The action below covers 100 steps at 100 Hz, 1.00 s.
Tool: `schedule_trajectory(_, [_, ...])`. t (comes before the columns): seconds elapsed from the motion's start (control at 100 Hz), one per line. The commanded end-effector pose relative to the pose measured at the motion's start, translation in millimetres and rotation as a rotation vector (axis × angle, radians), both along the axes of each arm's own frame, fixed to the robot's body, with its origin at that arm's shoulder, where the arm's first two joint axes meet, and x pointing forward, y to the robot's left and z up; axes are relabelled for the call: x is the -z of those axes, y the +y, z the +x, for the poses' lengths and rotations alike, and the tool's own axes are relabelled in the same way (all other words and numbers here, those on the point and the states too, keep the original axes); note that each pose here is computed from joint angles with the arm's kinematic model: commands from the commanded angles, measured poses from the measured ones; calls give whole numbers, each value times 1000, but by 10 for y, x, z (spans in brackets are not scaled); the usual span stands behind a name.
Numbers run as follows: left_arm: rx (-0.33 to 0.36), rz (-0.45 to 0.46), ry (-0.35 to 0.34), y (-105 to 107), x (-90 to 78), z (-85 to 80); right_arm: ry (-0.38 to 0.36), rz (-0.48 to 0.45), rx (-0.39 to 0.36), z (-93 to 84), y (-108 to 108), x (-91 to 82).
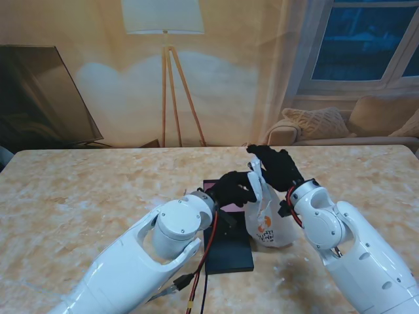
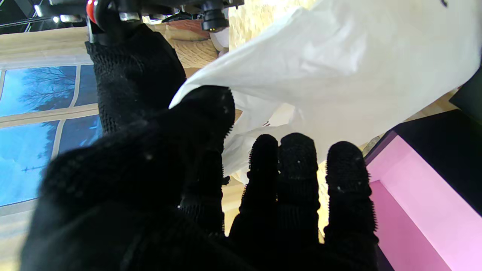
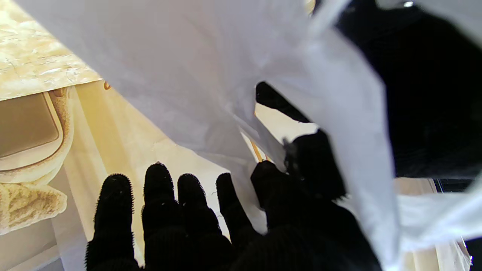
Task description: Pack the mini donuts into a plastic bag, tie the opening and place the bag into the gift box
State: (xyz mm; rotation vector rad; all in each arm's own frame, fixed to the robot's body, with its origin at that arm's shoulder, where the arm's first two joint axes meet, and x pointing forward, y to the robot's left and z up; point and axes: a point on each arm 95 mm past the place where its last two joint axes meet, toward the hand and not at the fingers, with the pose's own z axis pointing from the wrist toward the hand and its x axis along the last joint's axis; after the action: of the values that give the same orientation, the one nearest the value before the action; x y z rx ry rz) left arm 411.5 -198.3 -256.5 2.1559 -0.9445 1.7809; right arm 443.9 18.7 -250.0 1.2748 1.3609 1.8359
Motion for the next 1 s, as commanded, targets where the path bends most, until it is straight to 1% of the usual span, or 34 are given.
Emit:
schedule_trajectory(0.0, [16,-13,0,-56,-54,-14,16,-2,-10,-27,55,45])
schedule_trajectory(0.22, [-1,-7,-5,-83,-52,-21,7,-12,-5,-24,97,77])
schedule_trajectory(0.35, [17,0,-10,-97,-40,-32,1,-25,-4,-5,114,100])
schedule_trajectory(0.57, [20,-6,-14,-136,-53,-63,14,-33,-14,16,160,135])
schedule_trajectory(0.68, [-1,-17,-12,-137,-68,-59,15,-30,-12,13,158,141])
schedule_trajectory(0.82, [-40,-47,16,-121,-89,-37,15,-28,-2,0,145,151])
schedule_trajectory(0.99, [-57,-60,34,-102,-83,-3,20,-27,3,-12,136,160])
